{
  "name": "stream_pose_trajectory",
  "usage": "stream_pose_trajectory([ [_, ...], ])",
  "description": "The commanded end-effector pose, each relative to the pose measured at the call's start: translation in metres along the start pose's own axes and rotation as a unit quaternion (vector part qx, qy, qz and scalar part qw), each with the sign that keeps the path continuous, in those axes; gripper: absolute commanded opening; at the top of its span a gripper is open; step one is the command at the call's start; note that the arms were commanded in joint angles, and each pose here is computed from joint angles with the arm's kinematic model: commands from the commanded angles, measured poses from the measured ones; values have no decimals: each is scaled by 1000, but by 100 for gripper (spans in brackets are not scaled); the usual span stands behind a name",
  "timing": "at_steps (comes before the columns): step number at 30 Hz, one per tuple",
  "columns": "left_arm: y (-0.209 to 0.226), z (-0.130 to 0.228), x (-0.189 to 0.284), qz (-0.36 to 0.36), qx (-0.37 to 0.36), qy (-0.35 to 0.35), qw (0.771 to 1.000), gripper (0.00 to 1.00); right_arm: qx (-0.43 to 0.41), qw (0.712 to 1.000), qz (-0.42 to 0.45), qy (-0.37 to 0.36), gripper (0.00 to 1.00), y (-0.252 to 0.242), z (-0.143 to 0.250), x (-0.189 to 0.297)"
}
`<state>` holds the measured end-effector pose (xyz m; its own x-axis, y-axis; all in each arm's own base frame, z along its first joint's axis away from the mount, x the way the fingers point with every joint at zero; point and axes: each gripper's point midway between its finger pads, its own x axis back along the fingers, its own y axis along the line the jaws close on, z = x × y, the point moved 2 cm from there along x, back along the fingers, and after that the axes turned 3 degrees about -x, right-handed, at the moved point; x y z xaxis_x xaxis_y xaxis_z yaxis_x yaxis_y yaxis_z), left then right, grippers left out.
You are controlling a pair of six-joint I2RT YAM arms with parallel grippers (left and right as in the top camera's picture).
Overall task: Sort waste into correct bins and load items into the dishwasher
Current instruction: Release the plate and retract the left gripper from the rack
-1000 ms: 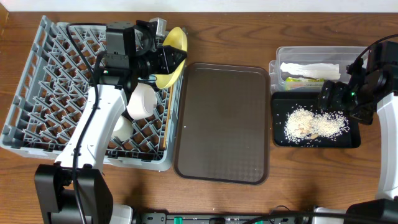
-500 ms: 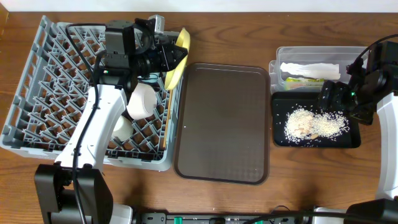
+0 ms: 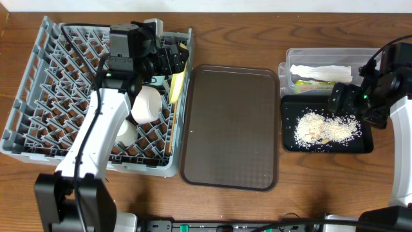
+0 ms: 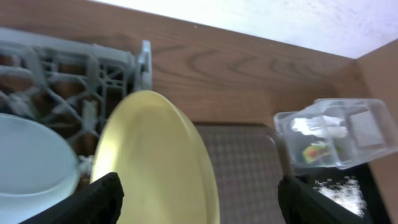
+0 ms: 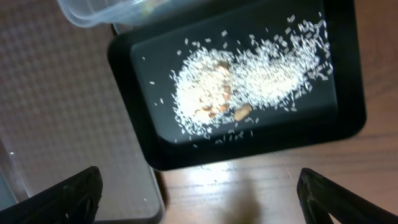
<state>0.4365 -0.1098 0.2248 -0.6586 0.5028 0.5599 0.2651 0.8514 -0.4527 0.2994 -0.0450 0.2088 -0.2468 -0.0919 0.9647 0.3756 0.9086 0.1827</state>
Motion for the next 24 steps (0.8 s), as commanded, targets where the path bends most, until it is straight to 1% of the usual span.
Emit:
stream_pose_trajectory([
  [1,-6,-20,40,-44,-42,-48,997,84,15,998,-46,-27,99,15,-9,10],
  [3,-4,-13,54,-69,-34,-38,996,84,35,996,-73,-42,99,27,-15,12],
  [4,2,-5,62,-97,-27,-25,995,84,43,995,-78,-53,99,32,-19,12],
  [5,18,13,74,-156,-13,7,988,85,69,991,-84,-77,99,42,-28,12],
  [8,46,54,92,-250,9,92,964,85,97,987,-67,-111,99,53,-42,10],
  [11,53,99,111,-282,30,194,939,86,131,985,-36,-104,99,57,-42,-2],
  [14,51,124,125,-290,44,249,923,86,138,987,-32,-78,99,57,-31,-9],
  [16,49,130,133,-291,46,262,919,86,136,988,-29,-67,99,54,-25,-7],
  [19,44,133,144,-290,44,250,923,86,136,988,-28,-64,99,52,-16,-2],
  [21,38,134,155,-283,36,215,934,87,137,987,-27,-78,99,49,-9,4],
  [24,29,136,168,-265,18,159,951,87,143,981,-39,-129,99,47,-1,16],
])
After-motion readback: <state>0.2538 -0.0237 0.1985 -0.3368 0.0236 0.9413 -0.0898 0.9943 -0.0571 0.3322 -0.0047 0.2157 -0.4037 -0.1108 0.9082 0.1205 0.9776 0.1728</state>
